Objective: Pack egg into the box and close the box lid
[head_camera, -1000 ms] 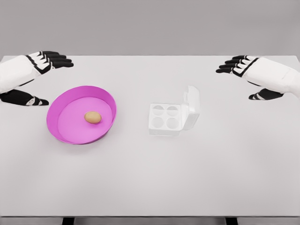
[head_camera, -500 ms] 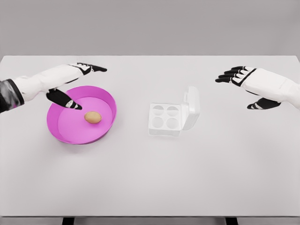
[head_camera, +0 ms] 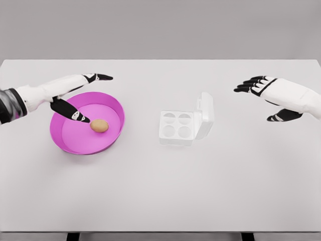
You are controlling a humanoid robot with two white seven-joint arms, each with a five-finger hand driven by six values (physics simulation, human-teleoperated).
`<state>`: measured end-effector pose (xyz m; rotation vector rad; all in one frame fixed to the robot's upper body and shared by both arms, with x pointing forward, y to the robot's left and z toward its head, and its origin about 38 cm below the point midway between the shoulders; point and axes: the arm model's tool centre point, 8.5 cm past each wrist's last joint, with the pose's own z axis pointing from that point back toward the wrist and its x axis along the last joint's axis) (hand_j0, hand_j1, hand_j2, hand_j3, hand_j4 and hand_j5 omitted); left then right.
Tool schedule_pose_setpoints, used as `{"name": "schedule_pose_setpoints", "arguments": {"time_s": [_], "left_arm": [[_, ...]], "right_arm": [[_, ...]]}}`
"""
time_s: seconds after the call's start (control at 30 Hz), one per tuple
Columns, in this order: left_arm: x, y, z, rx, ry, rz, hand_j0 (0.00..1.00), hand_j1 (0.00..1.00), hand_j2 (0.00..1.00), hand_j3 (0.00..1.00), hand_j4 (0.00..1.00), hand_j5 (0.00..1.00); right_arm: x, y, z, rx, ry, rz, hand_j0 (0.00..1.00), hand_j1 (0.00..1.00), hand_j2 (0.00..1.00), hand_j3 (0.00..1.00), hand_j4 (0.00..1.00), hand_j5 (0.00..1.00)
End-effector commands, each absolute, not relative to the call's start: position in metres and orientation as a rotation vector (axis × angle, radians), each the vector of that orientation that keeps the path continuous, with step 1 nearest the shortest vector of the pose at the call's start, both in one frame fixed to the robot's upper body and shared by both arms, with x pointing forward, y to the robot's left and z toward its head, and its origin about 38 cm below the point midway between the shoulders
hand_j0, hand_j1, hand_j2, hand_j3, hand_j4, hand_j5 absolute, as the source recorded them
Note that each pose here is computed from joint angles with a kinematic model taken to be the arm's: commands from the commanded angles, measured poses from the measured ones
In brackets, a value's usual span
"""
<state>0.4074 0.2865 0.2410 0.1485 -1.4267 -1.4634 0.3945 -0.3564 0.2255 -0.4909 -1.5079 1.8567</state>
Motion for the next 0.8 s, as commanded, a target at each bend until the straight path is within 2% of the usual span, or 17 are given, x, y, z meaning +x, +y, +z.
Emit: {"name": "schedule_pose_setpoints", "arguments": {"time_s": [0.0,0.1,0.23,0.6,0.77], "left_arm": [[0.408,0.287,0.239,0.111,-1.406,-1.414,0.99,0.99,0.99,0.99,0.99,0.99],[0.407,0.286,0.234,0.100,-1.386,-1.416,0.96,0.96,0.96,0.96,0.96,0.96],[0.406,0.284,0.230,0.089,-1.380,-1.417,0.88,0.88,0.88,0.88,0.88,0.88],[0.400,0.279,0.209,0.089,-1.322,-1.455,0.87,0.87,0.87,0.87,0.87,0.87],[0.401,0.279,0.207,0.098,-1.317,-1.459,0.87,0.87,0.87,0.87,0.87,0.87]], "right_arm": [[0.393,-0.358,0.223,-0.481,-1.507,1.845,1.00,1.00,1.00,1.00,1.00,1.00],[0.391,-0.353,0.214,-0.455,-1.514,1.833,1.00,1.00,1.00,1.00,1.00,1.00],[0.387,-0.354,0.205,-0.435,-1.497,1.830,1.00,1.00,1.00,1.00,1.00,1.00],[0.385,-0.352,0.202,-0.430,-1.528,1.789,1.00,1.00,1.00,1.00,1.00,1.00],[0.376,-0.338,0.173,-0.349,-1.561,1.710,1.00,1.00,1.00,1.00,1.00,1.00]]}}
